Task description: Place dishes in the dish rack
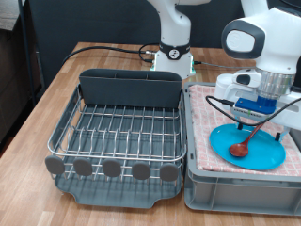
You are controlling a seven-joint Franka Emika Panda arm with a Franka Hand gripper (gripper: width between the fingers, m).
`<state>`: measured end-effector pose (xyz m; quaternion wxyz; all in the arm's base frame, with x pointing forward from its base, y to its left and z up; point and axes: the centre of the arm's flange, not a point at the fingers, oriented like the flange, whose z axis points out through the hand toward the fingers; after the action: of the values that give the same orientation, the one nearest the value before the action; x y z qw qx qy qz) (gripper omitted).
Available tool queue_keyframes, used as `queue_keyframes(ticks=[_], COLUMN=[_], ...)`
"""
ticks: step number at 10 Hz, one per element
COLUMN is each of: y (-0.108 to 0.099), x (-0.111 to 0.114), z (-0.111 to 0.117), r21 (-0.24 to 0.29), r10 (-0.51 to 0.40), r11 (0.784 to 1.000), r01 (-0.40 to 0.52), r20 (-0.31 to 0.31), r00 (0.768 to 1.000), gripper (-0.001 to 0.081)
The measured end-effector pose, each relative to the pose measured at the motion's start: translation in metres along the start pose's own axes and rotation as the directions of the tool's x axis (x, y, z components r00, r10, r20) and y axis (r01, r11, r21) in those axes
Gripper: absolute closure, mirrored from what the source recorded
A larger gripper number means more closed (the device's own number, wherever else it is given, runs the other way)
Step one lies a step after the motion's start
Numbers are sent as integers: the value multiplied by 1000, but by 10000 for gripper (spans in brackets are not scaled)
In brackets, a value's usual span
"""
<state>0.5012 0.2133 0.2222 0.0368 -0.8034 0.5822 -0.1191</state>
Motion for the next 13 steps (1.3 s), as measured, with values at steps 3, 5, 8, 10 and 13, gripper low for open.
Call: queue_keyframes(ticks=[3,5,8,10,13], y=[2,2,2,2,-2], x=[0,0,0,-1,0], z=[5,6,6,6,-10], r21=[11,13,16,16,16], r10=[28,38,48,52,69], r11=[1000,999,999,999,998], r01=[-28,-38,-48,-52,-69], r20=[-9,-6,-2,0,2], r00=[1000,999,999,999,998], gripper=[4,134,484,676,720])
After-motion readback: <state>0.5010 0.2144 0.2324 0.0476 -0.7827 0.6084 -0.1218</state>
